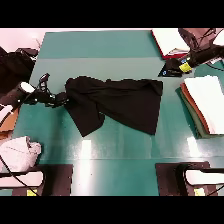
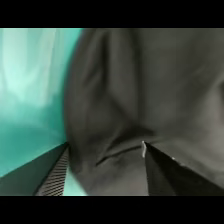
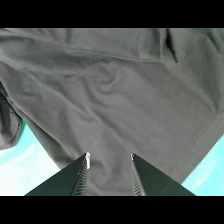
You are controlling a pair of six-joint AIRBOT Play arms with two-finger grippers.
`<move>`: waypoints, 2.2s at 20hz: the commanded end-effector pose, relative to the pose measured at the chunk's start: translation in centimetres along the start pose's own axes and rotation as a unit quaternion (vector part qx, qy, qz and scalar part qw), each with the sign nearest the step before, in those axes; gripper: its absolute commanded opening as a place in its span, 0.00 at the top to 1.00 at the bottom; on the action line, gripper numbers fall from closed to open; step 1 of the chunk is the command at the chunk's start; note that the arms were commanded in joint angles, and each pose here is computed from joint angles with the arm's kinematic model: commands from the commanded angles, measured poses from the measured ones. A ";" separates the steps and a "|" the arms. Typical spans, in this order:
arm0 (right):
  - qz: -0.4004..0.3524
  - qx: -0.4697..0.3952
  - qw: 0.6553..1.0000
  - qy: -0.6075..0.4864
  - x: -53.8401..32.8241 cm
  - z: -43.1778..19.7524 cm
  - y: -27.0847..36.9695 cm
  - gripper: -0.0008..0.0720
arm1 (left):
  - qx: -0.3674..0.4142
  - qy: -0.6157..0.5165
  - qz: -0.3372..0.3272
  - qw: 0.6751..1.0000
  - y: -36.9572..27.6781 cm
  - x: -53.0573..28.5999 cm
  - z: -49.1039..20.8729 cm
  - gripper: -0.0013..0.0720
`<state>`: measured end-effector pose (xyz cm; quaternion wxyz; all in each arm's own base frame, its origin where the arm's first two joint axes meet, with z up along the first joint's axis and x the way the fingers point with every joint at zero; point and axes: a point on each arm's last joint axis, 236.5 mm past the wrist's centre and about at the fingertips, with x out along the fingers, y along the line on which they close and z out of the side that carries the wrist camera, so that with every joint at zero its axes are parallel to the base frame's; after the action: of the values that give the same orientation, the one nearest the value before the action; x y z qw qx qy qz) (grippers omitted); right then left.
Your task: Fold the shirts.
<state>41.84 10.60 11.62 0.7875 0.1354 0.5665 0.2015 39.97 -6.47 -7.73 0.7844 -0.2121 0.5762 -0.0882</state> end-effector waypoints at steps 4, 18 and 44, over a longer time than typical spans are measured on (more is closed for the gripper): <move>-0.008 0.033 0.999 -0.010 -1.3 -3.3 -1.6 0.57 | 0.046 0.038 -0.020 0.998 -2.6 0.1 -0.7 0.90; 0.014 0.248 0.959 0.137 11.2 -22.8 -7.4 0.38 | 0.131 -0.031 -0.043 0.990 -7.7 -9.0 1.5 0.95; -0.128 -0.131 0.847 -0.498 -38.9 -4.1 11.8 0.97 | 0.307 -0.654 -0.046 0.689 -26.8 -65.5 -5.2 0.95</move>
<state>28.41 3.52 43.73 0.9831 0.0826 0.1165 0.1147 21.79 -7.97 54.78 0.9822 -0.0011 -0.0764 -0.1715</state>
